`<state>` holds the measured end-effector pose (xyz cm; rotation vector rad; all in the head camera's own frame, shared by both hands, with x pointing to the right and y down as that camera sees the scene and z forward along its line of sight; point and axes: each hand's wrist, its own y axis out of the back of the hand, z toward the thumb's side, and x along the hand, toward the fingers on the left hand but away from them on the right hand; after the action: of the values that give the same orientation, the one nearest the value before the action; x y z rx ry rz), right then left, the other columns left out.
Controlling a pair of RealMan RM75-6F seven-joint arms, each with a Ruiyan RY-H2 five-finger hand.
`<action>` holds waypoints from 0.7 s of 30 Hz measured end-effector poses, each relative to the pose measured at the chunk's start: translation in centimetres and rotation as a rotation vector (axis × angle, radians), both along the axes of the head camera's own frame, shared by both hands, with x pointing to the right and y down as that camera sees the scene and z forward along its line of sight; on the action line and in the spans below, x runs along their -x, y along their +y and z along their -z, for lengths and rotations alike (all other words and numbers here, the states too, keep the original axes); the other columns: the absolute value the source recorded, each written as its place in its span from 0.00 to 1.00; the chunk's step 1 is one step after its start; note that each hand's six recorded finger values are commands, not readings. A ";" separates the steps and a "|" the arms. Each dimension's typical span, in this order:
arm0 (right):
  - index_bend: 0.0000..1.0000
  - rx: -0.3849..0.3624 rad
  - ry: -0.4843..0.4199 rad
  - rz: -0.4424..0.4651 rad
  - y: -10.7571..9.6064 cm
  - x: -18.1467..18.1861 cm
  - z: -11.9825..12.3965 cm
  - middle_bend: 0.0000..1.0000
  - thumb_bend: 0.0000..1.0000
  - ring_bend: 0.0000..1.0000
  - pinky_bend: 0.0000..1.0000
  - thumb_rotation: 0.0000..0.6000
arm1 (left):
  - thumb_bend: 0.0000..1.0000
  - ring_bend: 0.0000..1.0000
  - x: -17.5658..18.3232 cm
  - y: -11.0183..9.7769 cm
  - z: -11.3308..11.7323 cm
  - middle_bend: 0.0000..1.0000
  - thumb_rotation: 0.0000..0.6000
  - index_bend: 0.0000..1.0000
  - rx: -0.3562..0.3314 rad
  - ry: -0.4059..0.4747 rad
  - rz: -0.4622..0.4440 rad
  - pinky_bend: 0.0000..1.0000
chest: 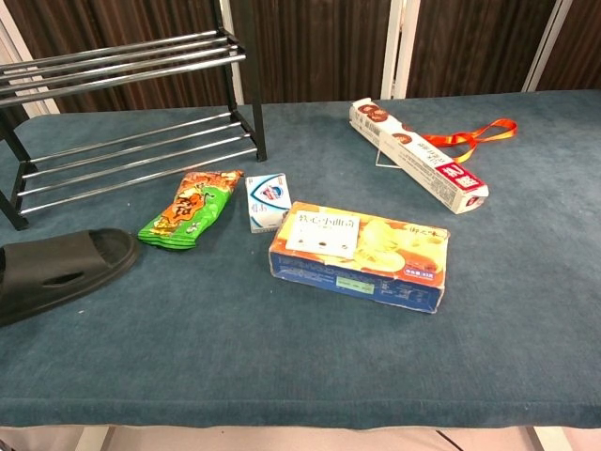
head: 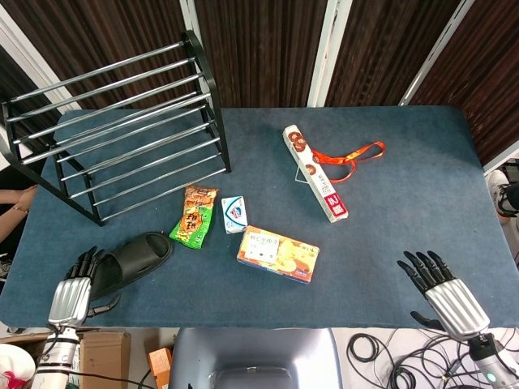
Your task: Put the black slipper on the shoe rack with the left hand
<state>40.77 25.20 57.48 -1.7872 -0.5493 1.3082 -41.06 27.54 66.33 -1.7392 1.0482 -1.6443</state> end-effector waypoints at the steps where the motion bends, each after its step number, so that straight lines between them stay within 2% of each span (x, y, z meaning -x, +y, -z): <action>1: 0.00 0.012 -0.002 -0.001 0.1 -0.1 -0.1 0.00 0.10 0.00 0.00 1.00 | 0.23 0.00 -0.1 0.0 -0.2 0.00 0.70 0.00 0.001 -0.012 -0.003 0.16; 5: 0.00 0.050 -0.001 0.004 0.3 -0.2 -0.4 0.00 0.10 0.00 0.00 1.00 | 0.23 0.00 -0.1 -0.1 -1.3 0.00 0.69 0.00 0.024 -0.044 0.009 0.16; 14: 0.00 0.081 -0.009 0.008 0.6 -0.4 -0.4 0.00 0.10 0.00 0.00 1.00 | 0.23 0.00 1.4 -0.6 -2.9 0.00 0.70 0.00 0.074 -0.106 0.056 0.16; 21: 0.00 0.069 -0.017 -0.005 0.4 -0.6 -0.1 0.00 0.10 0.00 0.00 1.00 | 0.22 0.00 2.1 -0.4 -3.7 0.00 0.70 0.00 0.141 -0.101 0.070 0.16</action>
<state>41.36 25.57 57.58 -1.8558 -0.5241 1.3312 -43.13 27.15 70.06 -1.7040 0.9765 -1.8695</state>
